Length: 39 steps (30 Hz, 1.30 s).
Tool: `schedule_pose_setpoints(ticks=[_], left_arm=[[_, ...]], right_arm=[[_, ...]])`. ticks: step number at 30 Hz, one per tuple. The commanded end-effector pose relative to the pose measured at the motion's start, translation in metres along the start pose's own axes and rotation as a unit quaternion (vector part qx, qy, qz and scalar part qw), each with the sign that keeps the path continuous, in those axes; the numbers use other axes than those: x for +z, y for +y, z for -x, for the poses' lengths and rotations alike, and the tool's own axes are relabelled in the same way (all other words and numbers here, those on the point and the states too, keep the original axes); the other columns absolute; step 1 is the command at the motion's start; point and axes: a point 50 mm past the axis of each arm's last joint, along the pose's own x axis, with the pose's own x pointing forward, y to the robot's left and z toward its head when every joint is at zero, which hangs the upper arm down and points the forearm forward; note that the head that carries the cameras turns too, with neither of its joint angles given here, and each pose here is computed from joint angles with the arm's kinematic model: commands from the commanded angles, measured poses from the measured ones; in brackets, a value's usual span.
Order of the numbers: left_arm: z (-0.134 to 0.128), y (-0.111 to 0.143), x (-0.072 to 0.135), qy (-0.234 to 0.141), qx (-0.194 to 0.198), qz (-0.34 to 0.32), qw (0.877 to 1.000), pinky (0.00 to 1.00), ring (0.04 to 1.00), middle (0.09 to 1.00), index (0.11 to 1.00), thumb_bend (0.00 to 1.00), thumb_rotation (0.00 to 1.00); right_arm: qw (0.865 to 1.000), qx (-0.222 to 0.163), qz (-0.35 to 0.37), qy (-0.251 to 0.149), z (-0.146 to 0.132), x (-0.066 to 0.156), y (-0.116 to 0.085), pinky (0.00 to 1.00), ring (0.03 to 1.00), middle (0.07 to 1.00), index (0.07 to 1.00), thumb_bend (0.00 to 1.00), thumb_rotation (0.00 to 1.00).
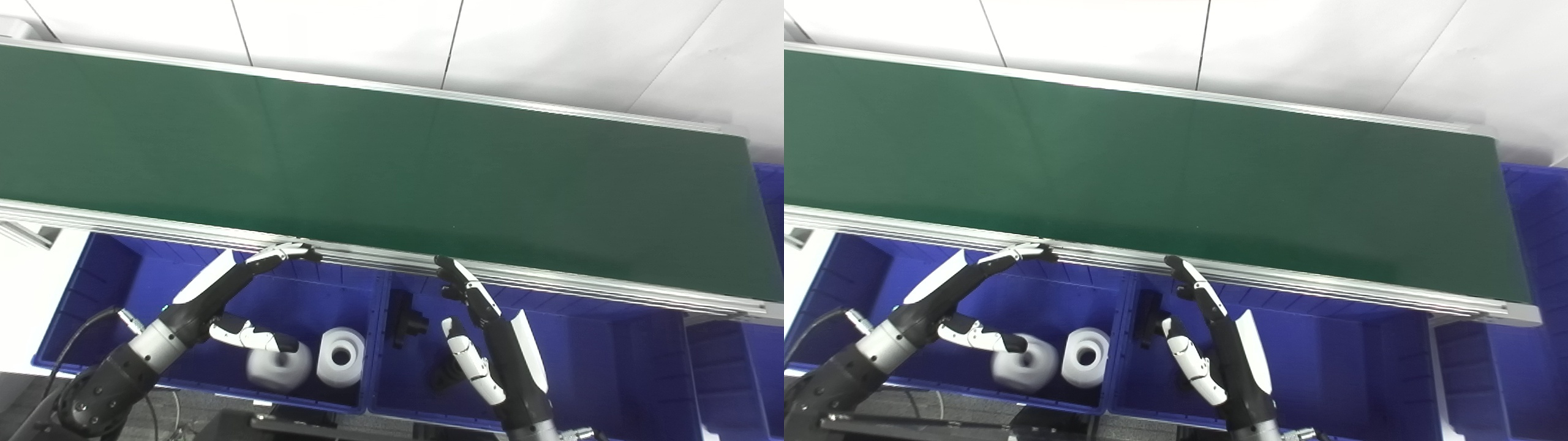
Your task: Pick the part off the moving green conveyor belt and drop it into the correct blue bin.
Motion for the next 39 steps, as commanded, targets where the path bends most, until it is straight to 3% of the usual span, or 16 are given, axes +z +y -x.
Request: schedule_pose_setpoints(ticks=[1,10,11,12,14,15,17,19,20,22,23,24,27,39], left_arm=[[0.003,0.009,0.004,-0.023,0.01,-0.01,1.0,0.86,0.892,0.875,0.818,0.63,0.41],[0.001,0.012,0.011,-0.036,0.013,0.001,0.999,0.75,0.812,0.82,0.788,0.6,0.31],[-0.001,0.014,0.014,-0.045,0.017,0.003,0.999,0.68,0.736,0.75,0.728,0.58,0.24],[-0.004,0.016,0.019,-0.055,0.022,0.004,0.998,0.66,0.719,0.734,0.715,0.58,0.22],[-0.014,0.025,0.037,-0.079,0.014,0.018,0.997,0.55,0.599,0.619,0.616,0.53,0.06],[-0.019,0.03,0.048,-0.087,-0.009,0.038,0.995,0.54,0.593,0.619,0.611,0.48,0.09],[-0.028,0.034,0.066,-0.104,-0.059,0.077,0.99,0.56,0.623,0.659,0.643,0.48,0.12],[-0.031,0.031,0.079,-0.114,-0.091,0.089,0.985,0.68,0.76,0.804,0.771,0.55,0.28],[-0.032,0.027,0.082,-0.113,-0.097,0.088,0.985,0.78,0.849,0.887,0.845,0.56,0.39],[-0.032,0.021,0.082,-0.106,-0.095,0.075,0.987,0.84,0.899,0.934,0.888,0.53,0.47],[-0.032,0.019,0.08,-0.102,-0.092,0.066,0.988,0.89,0.935,0.968,0.922,0.49,0.55],[-0.032,0.017,0.077,-0.1,-0.089,0.054,0.99,0.91,0.963,0.99,0.952,0.46,0.64],[-0.034,0.013,0.068,-0.092,-0.087,0.038,0.991,0.95,0.989,0.999,0.978,0.43,0.74],[-0.038,0.009,0.055,-0.076,-0.093,0.04,0.992,0.95,0.991,1.0,0.989,0.4,0.86]], right_arm=[[1.0,-0.007,-0.007,-0.011,-0.001,0.009,0.001,0.82,0.885,0.912,0.889,0.38,0.92],[1.0,-0.008,-0.009,-0.011,-0.001,0.009,0.0,0.82,0.886,0.914,0.892,0.38,0.9],[1.0,-0.008,-0.008,-0.011,-0.001,0.009,0.0,0.82,0.885,0.914,0.892,0.38,0.91],[1.0,-0.008,-0.008,-0.01,-0.001,0.009,0.0,0.82,0.885,0.914,0.892,0.38,0.91],[1.0,-0.008,-0.008,-0.01,-0.001,0.009,0.0,0.82,0.884,0.913,0.892,0.38,0.91],[1.0,-0.008,-0.008,-0.009,-0.001,0.008,0.0,0.82,0.884,0.913,0.892,0.38,0.92],[1.0,-0.007,-0.008,-0.01,-0.002,0.008,0.001,0.82,0.885,0.913,0.892,0.38,0.92],[1.0,-0.007,-0.007,-0.009,-0.003,0.009,0.003,0.82,0.887,0.913,0.891,0.38,0.91],[1.0,-0.008,-0.006,-0.009,-0.004,0.01,0.003,0.82,0.888,0.913,0.891,0.38,0.91],[1.0,-0.008,-0.005,-0.01,-0.004,0.011,0.004,0.82,0.889,0.914,0.892,0.37,0.91],[1.0,-0.008,-0.005,-0.01,-0.005,0.011,0.004,0.82,0.888,0.915,0.893,0.37,0.91],[1.0,-0.008,-0.004,-0.011,-0.005,0.012,0.004,0.83,0.889,0.915,0.894,0.37,0.91],[1.0,-0.007,-0.001,-0.011,-0.004,0.012,0.005,0.83,0.894,0.919,0.899,0.38,0.92],[1.0,-0.005,-0.001,-0.011,-0.003,0.013,0.004,0.84,0.904,0.928,0.908,0.39,0.94]])
